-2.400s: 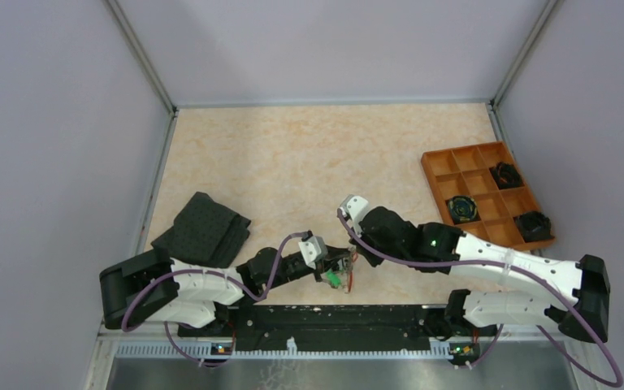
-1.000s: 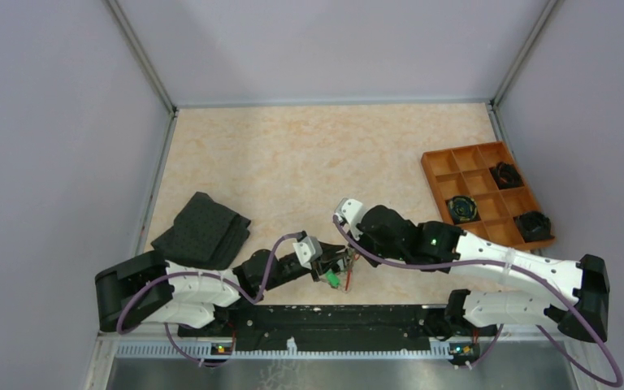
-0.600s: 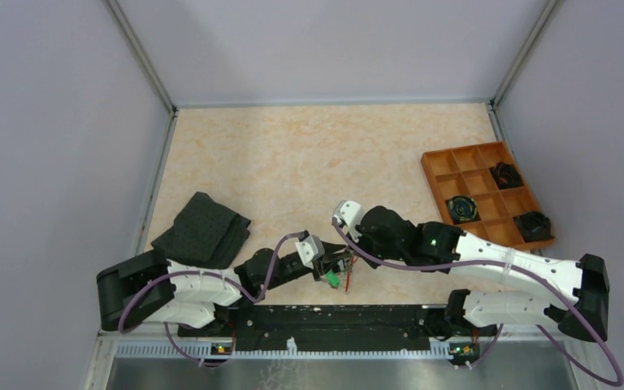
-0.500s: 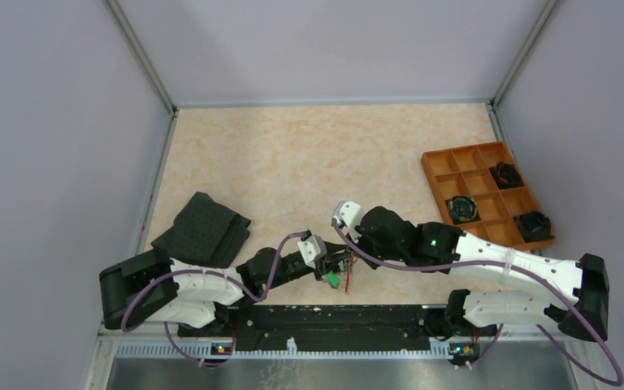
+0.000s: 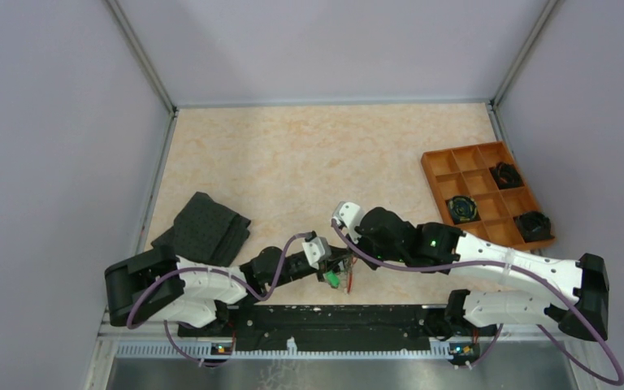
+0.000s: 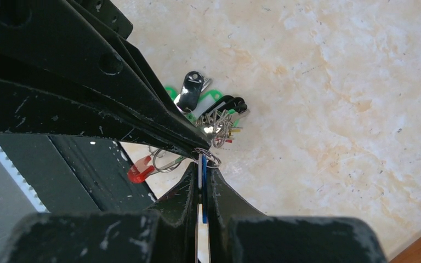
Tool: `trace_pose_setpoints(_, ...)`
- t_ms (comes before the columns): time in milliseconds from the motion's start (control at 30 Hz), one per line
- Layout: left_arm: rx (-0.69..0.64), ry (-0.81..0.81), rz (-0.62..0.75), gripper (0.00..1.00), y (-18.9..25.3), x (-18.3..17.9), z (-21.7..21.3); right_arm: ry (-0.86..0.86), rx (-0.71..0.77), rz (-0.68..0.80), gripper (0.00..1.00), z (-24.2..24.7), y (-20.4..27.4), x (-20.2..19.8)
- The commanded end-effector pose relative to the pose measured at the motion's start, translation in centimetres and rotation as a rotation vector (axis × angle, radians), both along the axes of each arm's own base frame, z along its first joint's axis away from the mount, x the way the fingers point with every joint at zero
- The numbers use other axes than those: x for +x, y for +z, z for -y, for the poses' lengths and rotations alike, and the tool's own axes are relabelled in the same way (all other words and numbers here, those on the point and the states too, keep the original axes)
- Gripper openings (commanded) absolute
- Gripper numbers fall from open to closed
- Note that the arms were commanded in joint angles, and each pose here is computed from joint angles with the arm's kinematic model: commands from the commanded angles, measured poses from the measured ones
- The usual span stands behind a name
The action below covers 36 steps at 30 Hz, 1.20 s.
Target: Remove the keys from the keyring
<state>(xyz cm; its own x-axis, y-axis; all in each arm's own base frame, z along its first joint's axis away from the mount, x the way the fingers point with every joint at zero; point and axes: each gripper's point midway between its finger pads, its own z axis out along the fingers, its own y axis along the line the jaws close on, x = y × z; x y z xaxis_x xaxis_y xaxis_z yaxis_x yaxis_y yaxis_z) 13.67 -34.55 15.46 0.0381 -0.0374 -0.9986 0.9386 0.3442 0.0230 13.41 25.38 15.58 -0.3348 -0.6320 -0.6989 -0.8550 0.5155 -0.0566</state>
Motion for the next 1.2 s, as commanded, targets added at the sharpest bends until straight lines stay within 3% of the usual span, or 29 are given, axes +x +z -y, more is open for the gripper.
trace_pose_setpoints(0,-0.063,-0.013,0.042,0.00,2.2,0.0,0.7,-0.026,0.082,0.050,0.00,-1.0,2.8,0.7)
trace_pose_setpoints(233,-0.079,-0.005,0.043,0.00,2.5,-0.1,0.3,-0.152,0.033,0.063,0.00,1.2,1.6,1.5)
trace_pose_setpoints(1167,-0.126,0.031,0.052,0.00,3.5,0.1,-1.0,-0.177,-0.020,0.023,0.00,1.6,-1.2,1.3)
